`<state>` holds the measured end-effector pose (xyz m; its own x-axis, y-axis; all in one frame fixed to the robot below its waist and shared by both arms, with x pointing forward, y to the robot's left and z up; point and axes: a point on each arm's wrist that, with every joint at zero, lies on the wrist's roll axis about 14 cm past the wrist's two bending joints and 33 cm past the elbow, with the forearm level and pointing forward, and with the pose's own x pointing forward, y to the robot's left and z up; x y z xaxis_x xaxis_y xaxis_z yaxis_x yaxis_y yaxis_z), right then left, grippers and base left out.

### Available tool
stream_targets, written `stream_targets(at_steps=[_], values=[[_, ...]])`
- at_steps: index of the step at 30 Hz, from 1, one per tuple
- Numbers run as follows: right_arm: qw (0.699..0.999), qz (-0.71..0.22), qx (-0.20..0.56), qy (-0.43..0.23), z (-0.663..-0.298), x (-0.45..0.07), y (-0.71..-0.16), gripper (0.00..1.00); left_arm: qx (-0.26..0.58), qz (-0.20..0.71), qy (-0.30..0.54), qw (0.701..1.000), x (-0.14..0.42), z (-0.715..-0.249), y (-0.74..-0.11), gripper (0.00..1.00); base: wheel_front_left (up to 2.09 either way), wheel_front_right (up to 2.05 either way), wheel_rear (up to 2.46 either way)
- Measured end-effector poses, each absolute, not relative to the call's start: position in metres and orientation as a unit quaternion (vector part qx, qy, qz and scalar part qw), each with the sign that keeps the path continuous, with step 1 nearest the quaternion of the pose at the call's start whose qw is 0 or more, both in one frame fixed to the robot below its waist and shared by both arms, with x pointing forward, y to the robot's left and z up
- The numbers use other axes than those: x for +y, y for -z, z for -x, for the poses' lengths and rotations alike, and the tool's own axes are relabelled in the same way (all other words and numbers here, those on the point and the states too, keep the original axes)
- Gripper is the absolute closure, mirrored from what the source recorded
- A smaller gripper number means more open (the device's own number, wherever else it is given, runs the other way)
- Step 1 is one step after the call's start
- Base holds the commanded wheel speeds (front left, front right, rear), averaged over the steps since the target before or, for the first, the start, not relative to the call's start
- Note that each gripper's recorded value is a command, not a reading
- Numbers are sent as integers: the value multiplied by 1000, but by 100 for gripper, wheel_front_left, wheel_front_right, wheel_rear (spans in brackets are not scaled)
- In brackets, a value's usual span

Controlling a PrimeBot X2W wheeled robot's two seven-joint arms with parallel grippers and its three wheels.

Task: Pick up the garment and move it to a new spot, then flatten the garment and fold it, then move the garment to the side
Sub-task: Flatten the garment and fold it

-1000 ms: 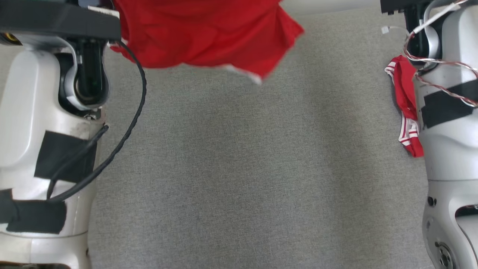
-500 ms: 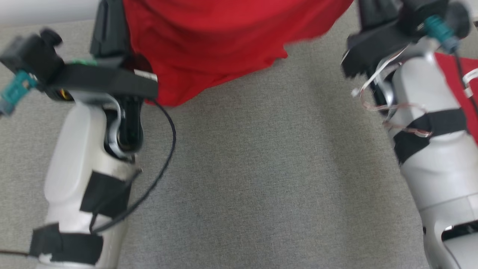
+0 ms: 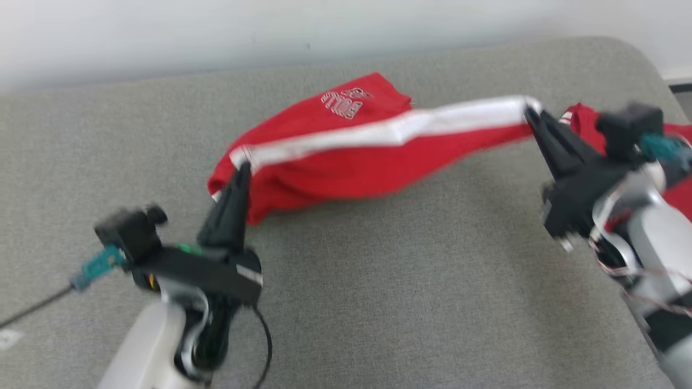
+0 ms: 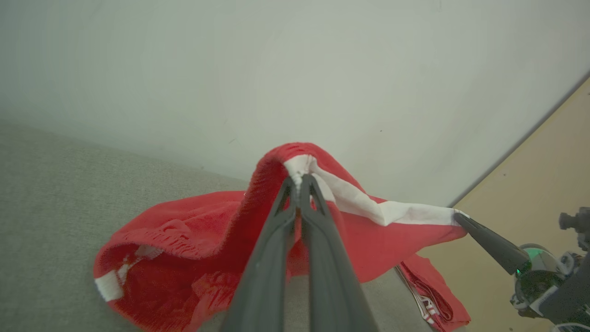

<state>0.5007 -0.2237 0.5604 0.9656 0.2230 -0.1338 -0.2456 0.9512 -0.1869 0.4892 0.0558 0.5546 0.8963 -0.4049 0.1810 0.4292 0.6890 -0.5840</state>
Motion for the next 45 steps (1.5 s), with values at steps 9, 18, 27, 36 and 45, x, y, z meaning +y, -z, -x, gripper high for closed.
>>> stream_targets(at_steps=[9, 18, 27, 36, 45], values=[[979, 47, 161, -111, -419, -242, -532, 100, 104, 333, 264, 899, 48, -411, -511, 100, 0, 0, 0], [948, -4, 300, -109, -346, -243, -490, 100, 209, 322, 256, 887, 62, -360, -472, 100, 0, 0, 0], [914, -59, 388, -104, -304, -230, -469, 100, 265, 326, 197, 886, 95, -337, -445, 100, 0, 0, 0], [893, -108, 424, -106, -277, -215, -465, 100, 337, 342, 161, 862, 111, -291, -423, 100, 0, 0, 0], [936, -48, 336, -94, -312, -229, -505, 100, 259, 365, 160, 880, 114, -312, -450, 100, 0, 0, 0]])
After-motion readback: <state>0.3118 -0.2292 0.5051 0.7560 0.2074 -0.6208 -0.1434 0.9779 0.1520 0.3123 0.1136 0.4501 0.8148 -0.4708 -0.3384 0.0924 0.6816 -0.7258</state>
